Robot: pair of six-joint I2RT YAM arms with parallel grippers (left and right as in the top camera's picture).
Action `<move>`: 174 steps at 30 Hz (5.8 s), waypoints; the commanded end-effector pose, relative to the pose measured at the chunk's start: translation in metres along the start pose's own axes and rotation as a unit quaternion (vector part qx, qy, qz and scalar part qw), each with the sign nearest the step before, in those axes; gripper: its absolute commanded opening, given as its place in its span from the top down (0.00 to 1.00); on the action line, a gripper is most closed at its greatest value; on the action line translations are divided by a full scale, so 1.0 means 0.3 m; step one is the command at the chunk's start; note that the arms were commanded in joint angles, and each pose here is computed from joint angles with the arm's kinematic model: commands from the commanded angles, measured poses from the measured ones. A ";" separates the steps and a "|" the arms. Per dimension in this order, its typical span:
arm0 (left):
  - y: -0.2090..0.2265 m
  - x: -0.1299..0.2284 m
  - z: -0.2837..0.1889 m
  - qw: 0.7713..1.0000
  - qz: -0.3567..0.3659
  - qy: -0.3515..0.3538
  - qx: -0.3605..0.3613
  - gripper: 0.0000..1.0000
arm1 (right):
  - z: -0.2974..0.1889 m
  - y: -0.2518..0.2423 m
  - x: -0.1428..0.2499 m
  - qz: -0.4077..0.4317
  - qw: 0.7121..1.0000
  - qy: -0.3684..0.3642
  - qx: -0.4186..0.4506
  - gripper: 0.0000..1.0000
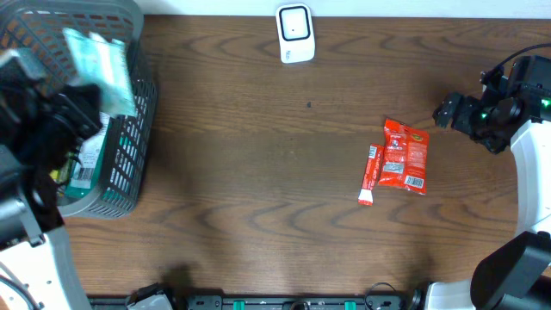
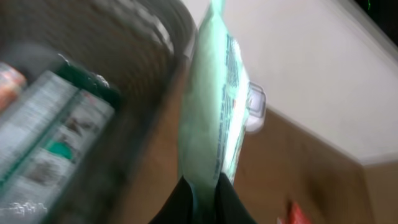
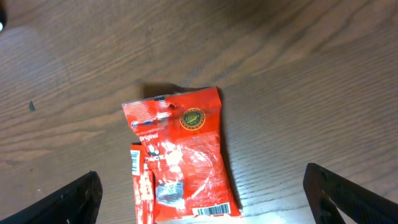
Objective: Scan the item barcode
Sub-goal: 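Lift the wipes pack out and carry it beside the stick packet, then lower the wipes pack onto the table and open the left gripper, then move the left gripper back into the basket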
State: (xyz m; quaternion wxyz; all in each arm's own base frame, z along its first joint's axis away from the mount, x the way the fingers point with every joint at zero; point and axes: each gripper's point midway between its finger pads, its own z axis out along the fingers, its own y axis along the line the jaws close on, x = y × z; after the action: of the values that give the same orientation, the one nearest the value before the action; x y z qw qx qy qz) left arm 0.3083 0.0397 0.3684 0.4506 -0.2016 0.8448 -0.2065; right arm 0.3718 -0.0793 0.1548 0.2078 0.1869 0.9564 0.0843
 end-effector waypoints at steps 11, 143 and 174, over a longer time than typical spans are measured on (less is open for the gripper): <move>-0.243 0.701 0.410 0.965 0.039 0.253 0.065 0.93 | -0.005 -0.003 -0.010 -0.003 1.000 -0.003 -0.002 0.01; -0.415 1.393 0.928 0.908 0.292 0.262 0.145 0.68 | -0.005 -0.003 -0.011 -0.003 1.000 -0.003 -0.002 0.01; 0.129 -0.140 0.103 0.956 0.141 -0.037 -0.256 0.30 | -0.005 -0.003 -0.011 -0.003 1.000 -0.003 -0.002 0.01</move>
State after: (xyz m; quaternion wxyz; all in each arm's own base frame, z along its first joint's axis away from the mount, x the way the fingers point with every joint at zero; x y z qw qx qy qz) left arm 0.3632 0.0503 0.3643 0.4574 -0.1836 0.8694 0.0349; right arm 0.3721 -0.0794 0.1549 0.2083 0.1869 0.9563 0.0843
